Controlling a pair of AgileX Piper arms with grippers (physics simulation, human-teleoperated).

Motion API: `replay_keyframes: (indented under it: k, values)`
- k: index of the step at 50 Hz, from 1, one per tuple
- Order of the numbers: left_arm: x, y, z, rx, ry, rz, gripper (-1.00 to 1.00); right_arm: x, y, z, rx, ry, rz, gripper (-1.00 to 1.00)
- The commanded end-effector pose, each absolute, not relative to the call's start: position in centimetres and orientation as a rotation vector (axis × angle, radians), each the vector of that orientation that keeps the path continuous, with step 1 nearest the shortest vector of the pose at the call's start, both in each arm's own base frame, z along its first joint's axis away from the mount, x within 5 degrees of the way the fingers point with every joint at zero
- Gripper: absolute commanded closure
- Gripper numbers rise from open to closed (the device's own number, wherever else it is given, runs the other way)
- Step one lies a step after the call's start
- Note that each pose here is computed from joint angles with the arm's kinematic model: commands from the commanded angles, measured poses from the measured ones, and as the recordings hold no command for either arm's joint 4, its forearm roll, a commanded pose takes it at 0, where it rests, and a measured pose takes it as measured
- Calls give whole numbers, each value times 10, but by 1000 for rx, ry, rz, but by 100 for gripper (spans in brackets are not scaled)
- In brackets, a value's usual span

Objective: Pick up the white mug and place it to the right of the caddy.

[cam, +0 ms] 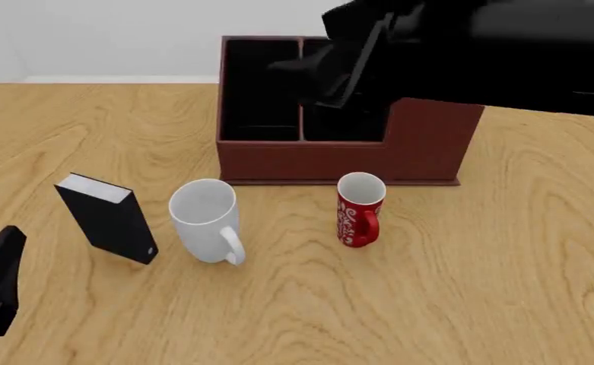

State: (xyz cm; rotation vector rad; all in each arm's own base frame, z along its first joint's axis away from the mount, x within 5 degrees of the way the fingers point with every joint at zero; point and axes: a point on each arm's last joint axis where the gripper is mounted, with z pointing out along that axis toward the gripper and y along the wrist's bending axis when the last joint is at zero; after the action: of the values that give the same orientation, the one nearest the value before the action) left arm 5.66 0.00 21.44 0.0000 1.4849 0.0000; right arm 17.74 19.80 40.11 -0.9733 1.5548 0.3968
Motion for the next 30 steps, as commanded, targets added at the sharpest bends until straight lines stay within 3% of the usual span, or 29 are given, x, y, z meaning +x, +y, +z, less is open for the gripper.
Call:
replay_keyframes:
  k: [1,30]
  values:
    - [57,0,214,0,1485,0,-100,190,212,383,-972,1652,417,-100]
    - [57,0,214,0,1485,0,-100,203,260,341,-974,1881,521,-100]
